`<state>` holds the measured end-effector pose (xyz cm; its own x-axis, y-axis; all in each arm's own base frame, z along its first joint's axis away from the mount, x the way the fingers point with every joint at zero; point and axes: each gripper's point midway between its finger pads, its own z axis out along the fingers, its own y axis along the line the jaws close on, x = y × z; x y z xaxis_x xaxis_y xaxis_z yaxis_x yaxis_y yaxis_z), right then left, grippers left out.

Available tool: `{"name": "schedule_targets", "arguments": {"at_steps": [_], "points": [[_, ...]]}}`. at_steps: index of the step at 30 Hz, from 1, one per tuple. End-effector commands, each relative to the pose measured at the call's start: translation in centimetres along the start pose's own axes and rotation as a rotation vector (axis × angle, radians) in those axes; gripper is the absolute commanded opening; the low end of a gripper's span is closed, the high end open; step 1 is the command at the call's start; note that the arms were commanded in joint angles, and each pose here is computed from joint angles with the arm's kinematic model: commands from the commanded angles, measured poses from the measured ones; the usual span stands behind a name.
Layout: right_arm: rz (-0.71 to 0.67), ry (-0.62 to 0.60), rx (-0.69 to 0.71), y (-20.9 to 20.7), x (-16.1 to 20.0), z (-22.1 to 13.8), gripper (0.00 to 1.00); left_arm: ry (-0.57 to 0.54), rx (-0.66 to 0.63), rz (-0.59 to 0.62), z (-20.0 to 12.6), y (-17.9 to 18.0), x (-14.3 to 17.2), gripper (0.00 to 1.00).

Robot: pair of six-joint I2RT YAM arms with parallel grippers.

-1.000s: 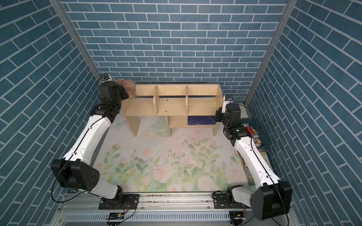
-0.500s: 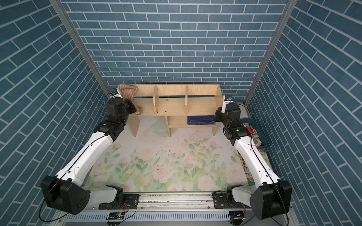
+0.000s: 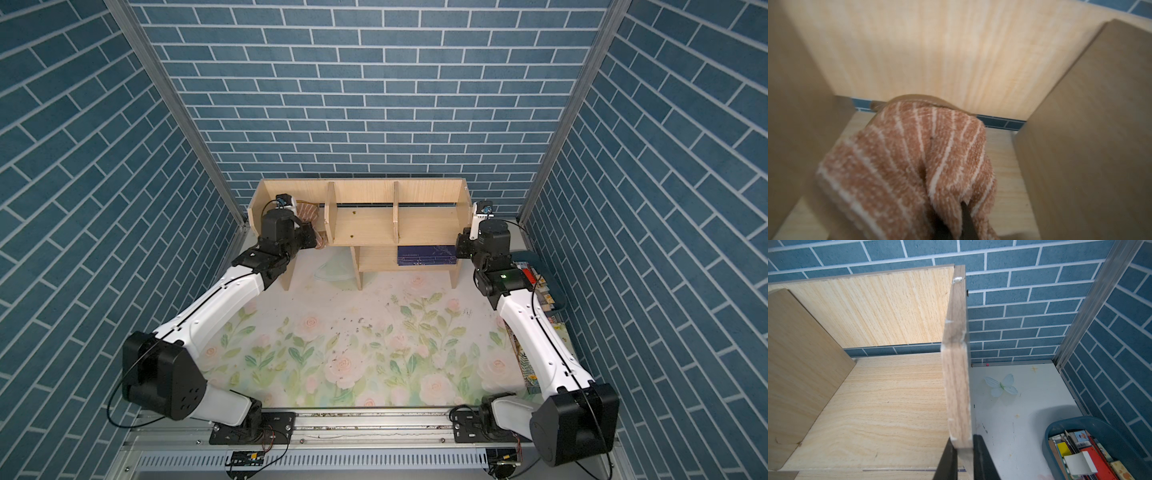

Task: Wipe the bookshelf clean with a cloth
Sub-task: Wipe the dust from the shelf.

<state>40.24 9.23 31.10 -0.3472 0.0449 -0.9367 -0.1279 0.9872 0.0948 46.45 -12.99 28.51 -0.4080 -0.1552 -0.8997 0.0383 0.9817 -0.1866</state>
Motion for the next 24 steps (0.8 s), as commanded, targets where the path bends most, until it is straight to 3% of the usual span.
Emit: {"name": "schedule_targets", "arguments": {"at_steps": [1, 8, 12, 15, 20, 24], "points": [[0.055, 0.058, -0.177, 4.1, 0.9, 0.0, 0.00, -0.042, 0.132, 0.040, -0.3, -4.8, -2.8, 0.00], [0.047, 0.066, -0.174, 3.9, 0.7, 1.2, 0.00, -0.213, 0.121, 0.006, -2.2, -5.9, -10.5, 0.00], [0.039, 0.073, -0.177, 4.0, 0.7, 1.9, 0.00, -0.288, -0.033, -0.006, -2.6, -2.1, -14.3, 0.00], [0.032, 0.075, -0.177, 4.0, 0.7, 2.2, 0.00, -0.255, -0.200, -0.045, -2.1, 3.2, -14.4, 0.00], [0.029, 0.084, -0.176, 4.0, 1.2, 2.8, 0.00, -0.207, -0.372, -0.116, -3.1, 11.2, -11.3, 0.00], [0.036, 0.087, -0.175, 3.9, 1.7, 2.9, 0.00, -0.170, -0.364, -0.113, -3.6, 12.1, -8.8, 0.00]]}}
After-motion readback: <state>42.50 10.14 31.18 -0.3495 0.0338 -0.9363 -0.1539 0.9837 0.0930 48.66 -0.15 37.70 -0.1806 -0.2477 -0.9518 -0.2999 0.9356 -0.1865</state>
